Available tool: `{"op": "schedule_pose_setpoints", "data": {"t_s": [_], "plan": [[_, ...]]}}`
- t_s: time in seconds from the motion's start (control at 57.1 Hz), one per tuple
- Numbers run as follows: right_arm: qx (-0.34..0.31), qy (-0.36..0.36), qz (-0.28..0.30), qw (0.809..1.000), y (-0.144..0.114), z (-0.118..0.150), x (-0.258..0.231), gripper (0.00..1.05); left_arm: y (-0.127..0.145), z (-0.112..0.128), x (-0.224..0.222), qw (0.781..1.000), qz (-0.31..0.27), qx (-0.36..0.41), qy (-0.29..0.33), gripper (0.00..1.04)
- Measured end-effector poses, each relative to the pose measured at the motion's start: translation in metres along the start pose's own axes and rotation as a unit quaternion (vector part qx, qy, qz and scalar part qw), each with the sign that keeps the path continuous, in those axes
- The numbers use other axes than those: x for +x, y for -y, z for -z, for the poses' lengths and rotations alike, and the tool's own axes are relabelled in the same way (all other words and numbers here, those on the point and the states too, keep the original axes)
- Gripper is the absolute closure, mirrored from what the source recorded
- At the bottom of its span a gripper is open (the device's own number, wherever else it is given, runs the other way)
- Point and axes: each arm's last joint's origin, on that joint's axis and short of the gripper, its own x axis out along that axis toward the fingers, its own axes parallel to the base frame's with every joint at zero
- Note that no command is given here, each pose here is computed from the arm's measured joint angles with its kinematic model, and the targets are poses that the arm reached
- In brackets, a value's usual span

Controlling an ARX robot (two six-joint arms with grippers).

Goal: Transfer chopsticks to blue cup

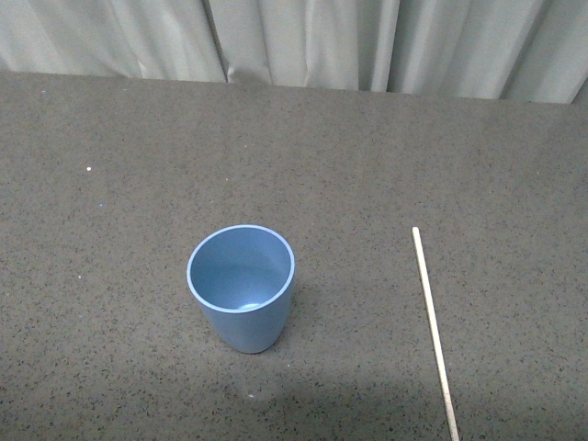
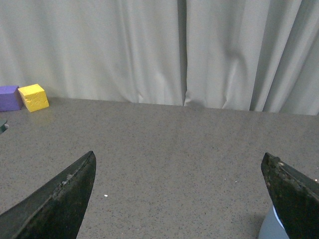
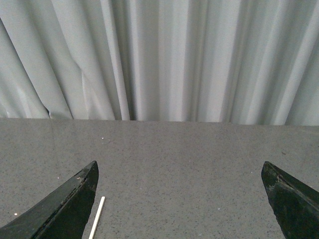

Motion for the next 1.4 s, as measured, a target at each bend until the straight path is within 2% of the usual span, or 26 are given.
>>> {"op": "schedule_pose_setpoints", "data": {"t_s": [1.155,1.277,1.4], "plan": [[0.000,0.000,0.001,1.000,0.000,0.000,0.000,0.09,0.000,0.000,0.000,1.000,0.000,0.000,0.000,0.07],[-0.107,-0.045,0.090,0.989,-0.001,0.001,0.006,0.09,0.000,0.000,0.000,1.000,-0.001,0.000,0.000,0.07],[-0.136,-0.097,0.052,0.985,-0.007,0.001,0.020,0.09,0.000,0.000,0.000,1.000,0.000,0.000,0.000,0.07]]}}
